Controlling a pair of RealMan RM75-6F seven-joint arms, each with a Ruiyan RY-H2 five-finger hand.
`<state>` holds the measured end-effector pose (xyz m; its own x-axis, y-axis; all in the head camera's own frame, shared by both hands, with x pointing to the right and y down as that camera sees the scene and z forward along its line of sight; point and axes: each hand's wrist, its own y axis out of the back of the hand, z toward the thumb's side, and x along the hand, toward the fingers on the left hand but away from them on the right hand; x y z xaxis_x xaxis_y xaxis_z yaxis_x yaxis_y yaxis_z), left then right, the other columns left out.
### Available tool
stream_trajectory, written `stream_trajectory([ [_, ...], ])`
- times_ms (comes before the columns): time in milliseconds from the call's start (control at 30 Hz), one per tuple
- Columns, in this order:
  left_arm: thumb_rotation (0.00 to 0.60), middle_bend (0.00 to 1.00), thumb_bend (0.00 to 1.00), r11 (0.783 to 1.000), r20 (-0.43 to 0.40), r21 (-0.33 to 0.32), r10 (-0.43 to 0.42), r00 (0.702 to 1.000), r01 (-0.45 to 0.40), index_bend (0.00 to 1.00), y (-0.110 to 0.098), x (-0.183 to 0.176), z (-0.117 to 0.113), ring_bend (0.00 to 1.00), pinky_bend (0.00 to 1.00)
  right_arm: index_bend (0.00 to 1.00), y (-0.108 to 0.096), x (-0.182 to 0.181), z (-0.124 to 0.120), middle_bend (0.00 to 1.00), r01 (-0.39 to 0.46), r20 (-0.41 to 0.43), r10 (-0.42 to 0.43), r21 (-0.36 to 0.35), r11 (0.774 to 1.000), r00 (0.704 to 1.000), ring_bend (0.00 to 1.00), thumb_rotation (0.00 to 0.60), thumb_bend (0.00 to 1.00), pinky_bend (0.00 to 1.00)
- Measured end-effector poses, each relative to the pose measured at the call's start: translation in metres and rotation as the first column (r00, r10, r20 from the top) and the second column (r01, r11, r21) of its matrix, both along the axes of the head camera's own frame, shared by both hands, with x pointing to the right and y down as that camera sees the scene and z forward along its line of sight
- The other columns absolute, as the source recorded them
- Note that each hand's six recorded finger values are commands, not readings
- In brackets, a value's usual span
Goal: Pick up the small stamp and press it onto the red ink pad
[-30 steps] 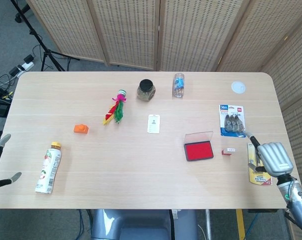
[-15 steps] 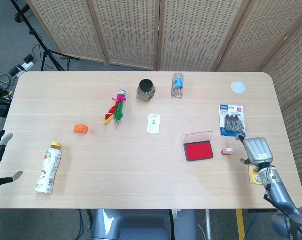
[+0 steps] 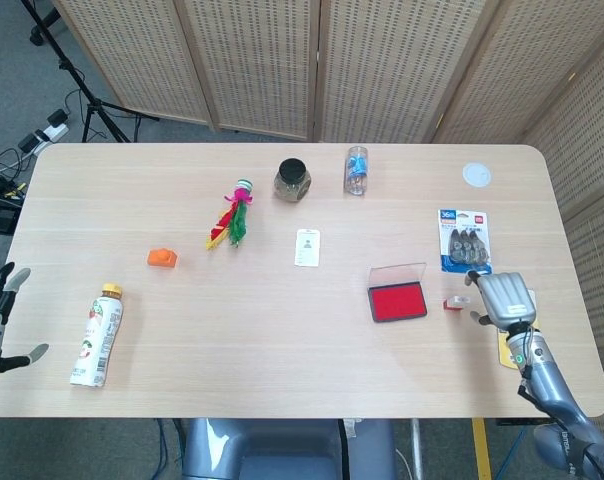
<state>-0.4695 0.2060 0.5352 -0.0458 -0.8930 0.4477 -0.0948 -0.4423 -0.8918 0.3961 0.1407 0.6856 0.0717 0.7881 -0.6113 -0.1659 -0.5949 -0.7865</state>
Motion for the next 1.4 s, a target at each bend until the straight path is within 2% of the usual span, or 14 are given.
stream_trajectory([
  [333,0.6,0.0,0.0,1.0,0.001,-0.002,-0.004,1.0,0.004,0.0,-0.001,-0.001,0.001,0.0,0.0,0.4,0.0,-0.007,0.009,1.0,0.018,-0.005,-0.018,-0.008,1.0,1.0,1.0,0.6,0.26,1.0],
  [500,0.6,0.0,0.0,1.0,0.002,-0.006,0.0,1.0,0.0,0.0,-0.001,0.0,0.002,0.0,0.0,0.43,-0.001,-0.01,0.011,1.0,0.021,-0.002,-0.021,0.0,1.0,1.0,1.0,0.6,0.31,1.0],
  [700,0.6,0.0,0.0,1.0,0.002,-0.001,-0.003,1.0,0.003,0.0,-0.001,-0.001,0.002,0.0,0.0,0.44,-0.002,-0.012,0.016,1.0,0.028,-0.014,-0.028,0.0,1.0,1.0,1.0,0.6,0.31,1.0],
  [1100,0.6,0.0,0.0,1.0,0.008,-0.009,-0.004,1.0,0.004,0.0,-0.001,-0.002,0.004,0.0,0.0,0.44,-0.001,-0.018,0.031,1.0,0.04,-0.034,-0.041,-0.025,0.999,0.999,1.0,0.6,0.31,1.0],
  [1400,0.6,0.0,0.0,1.0,0.012,-0.015,-0.003,1.0,0.003,0.0,-0.001,-0.002,0.006,0.0,0.0,0.46,0.0,-0.016,0.035,1.0,0.032,-0.048,-0.034,-0.04,0.999,0.998,1.0,0.6,0.36,1.0],
])
